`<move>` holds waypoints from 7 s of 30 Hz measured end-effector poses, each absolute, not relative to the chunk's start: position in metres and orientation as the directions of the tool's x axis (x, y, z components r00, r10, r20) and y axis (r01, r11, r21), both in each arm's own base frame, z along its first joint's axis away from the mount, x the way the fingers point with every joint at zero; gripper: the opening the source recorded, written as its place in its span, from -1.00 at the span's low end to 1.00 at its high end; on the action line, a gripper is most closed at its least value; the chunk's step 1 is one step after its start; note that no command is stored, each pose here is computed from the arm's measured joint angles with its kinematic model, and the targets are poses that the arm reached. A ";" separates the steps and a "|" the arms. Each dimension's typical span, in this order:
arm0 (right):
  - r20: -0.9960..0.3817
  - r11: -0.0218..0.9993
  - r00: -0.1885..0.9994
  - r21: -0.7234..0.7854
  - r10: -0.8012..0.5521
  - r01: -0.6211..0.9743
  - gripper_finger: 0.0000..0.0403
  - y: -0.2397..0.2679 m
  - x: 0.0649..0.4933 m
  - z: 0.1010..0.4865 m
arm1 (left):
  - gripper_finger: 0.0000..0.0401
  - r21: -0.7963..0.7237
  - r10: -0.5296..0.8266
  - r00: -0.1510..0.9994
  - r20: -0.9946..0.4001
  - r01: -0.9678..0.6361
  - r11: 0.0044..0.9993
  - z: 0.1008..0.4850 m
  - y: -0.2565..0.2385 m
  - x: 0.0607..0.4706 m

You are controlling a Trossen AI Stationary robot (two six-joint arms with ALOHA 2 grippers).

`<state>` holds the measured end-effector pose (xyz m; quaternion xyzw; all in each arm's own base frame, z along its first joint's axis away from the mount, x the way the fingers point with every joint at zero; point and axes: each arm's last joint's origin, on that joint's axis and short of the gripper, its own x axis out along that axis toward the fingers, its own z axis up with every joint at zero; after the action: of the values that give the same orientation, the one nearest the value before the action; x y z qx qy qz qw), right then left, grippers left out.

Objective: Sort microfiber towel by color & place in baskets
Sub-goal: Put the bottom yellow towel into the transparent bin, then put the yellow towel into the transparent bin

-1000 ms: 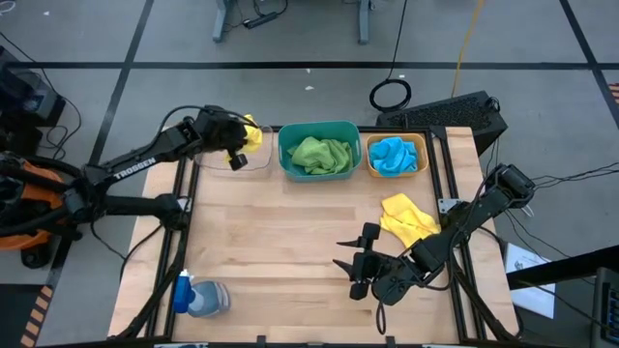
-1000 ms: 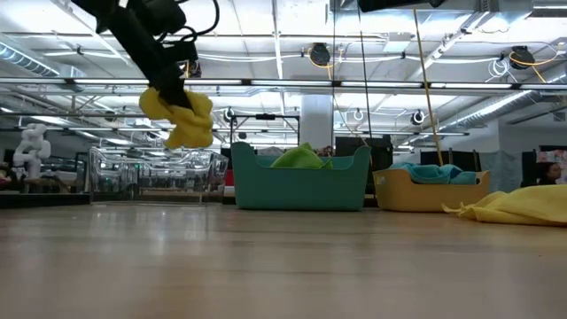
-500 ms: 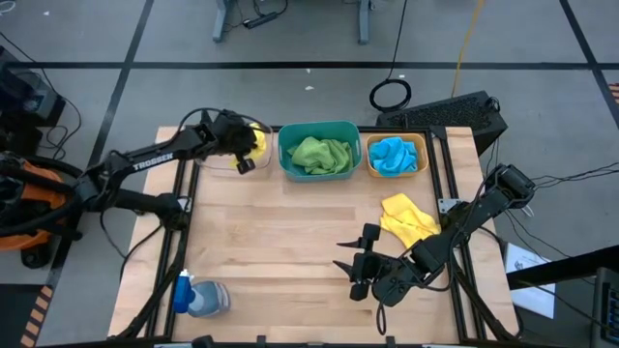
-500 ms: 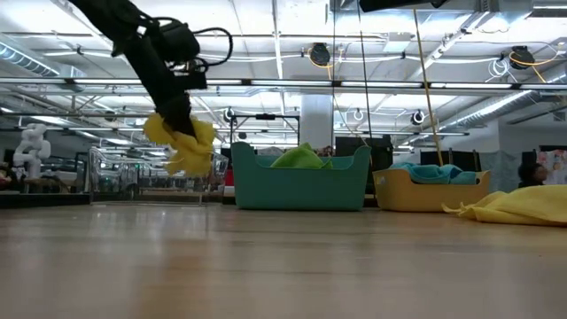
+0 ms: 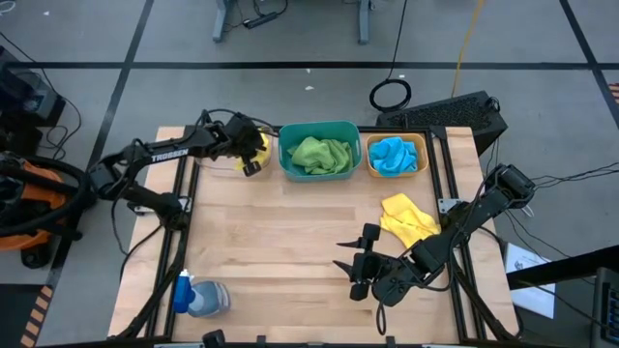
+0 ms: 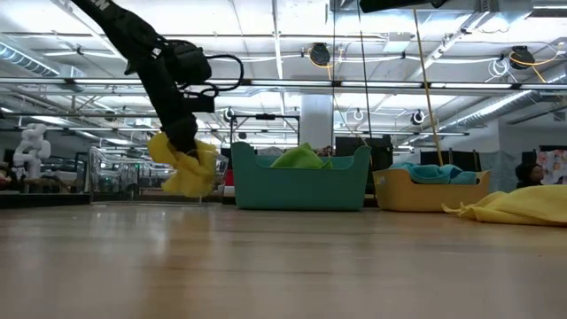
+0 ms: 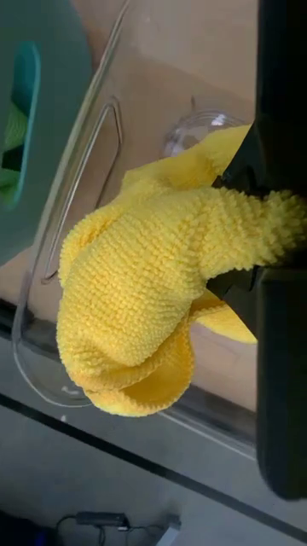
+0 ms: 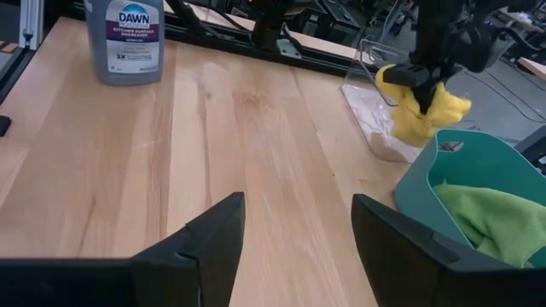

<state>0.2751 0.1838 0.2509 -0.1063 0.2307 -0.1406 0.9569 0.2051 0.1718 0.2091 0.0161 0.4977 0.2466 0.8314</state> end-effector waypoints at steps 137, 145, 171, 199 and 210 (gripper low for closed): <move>-0.169 0.919 0.944 -0.329 -0.284 0.218 -0.99 0.196 0.222 0.354 | 0.33 0.302 -0.121 0.993 0.014 0.111 0.947 0.282 -0.146 0.307; 0.039 0.968 0.988 -0.195 -0.153 0.157 -0.99 0.199 0.228 0.329 | 0.33 0.486 -0.210 0.963 0.169 0.104 0.868 0.296 -0.180 0.288; 0.384 0.991 0.916 0.017 0.113 -0.129 -0.99 0.156 0.249 0.271 | 0.93 0.753 0.070 0.973 0.220 -0.215 0.622 0.269 -0.183 0.336; 0.385 0.944 0.883 0.078 0.268 -0.321 -0.99 0.143 0.261 0.267 | 0.85 0.837 0.011 0.979 0.205 -0.182 0.515 0.267 -0.160 0.351; 0.349 0.944 0.894 0.068 0.281 -0.323 -0.99 0.144 0.263 0.263 | -0.50 0.853 -0.062 0.980 0.187 -0.131 0.505 0.266 -0.166 0.350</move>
<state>0.2629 0.1435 0.2634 0.0623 -0.1695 0.1556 0.9712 0.3501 -0.1662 0.2658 0.4970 -0.0968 0.0199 0.8621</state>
